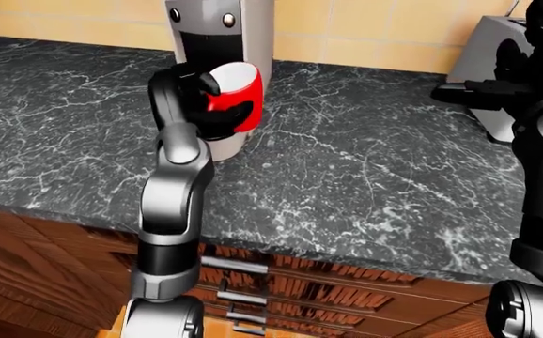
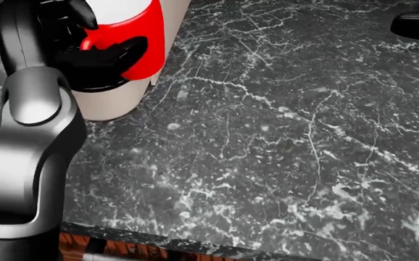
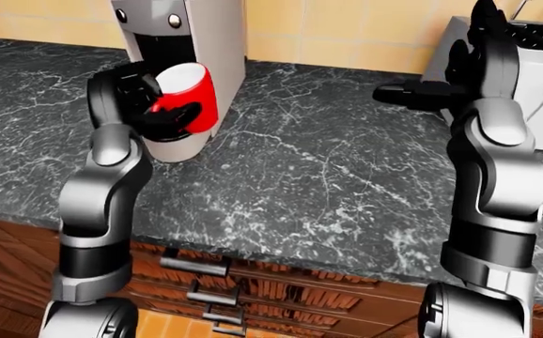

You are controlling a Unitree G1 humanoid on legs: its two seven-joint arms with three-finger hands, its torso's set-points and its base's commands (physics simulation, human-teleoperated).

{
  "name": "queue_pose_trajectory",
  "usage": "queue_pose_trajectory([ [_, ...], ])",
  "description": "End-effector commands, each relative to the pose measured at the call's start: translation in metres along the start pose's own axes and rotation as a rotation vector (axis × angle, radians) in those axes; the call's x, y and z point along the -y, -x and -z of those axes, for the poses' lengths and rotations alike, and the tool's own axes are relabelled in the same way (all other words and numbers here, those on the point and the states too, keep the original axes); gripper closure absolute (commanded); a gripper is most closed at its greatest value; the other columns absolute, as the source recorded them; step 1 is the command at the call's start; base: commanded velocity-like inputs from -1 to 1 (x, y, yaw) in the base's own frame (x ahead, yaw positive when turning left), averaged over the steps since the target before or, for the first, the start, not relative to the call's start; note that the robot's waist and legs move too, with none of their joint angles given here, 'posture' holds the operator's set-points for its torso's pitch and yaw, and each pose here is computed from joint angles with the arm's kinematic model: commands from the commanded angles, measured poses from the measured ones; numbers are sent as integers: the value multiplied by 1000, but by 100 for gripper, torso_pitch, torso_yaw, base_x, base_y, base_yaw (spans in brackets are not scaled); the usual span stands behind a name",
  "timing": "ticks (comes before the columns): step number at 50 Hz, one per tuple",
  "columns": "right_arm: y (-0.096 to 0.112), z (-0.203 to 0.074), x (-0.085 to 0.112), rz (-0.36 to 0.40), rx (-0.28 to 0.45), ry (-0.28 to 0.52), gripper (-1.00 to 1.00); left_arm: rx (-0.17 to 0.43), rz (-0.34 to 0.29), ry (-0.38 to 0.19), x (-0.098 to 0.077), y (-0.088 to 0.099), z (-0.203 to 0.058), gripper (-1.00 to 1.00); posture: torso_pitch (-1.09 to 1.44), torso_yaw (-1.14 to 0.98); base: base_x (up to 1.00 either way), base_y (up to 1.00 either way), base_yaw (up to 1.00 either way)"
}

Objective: Pick the mug from under the coffee machine dispenser and place it on the counter.

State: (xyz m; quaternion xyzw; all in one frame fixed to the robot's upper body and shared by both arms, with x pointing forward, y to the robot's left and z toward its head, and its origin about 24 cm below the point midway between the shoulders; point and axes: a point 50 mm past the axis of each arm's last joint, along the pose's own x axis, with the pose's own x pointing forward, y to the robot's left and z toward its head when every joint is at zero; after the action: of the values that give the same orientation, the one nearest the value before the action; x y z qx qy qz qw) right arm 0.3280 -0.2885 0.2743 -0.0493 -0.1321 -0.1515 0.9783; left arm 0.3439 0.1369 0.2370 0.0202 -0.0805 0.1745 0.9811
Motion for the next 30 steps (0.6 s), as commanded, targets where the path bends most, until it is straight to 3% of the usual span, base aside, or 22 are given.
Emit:
queue_pose_trajectory([
  [1,1,-24,4,14,102,0,-100,127,9,31,-4,3,-30,100,0,0,0,0,0],
  [5,1,-24,4,14,102,0,-100,143,32,0,-7,5,-35,100,0,0,0,0,0],
  [15,1,-24,4,13,102,1,-100,148,63,-9,-12,15,-40,100,0,0,0,0,0],
  [30,1,-24,4,13,102,1,-100,173,149,28,-3,40,-63,100,0,0,0,0,0],
])
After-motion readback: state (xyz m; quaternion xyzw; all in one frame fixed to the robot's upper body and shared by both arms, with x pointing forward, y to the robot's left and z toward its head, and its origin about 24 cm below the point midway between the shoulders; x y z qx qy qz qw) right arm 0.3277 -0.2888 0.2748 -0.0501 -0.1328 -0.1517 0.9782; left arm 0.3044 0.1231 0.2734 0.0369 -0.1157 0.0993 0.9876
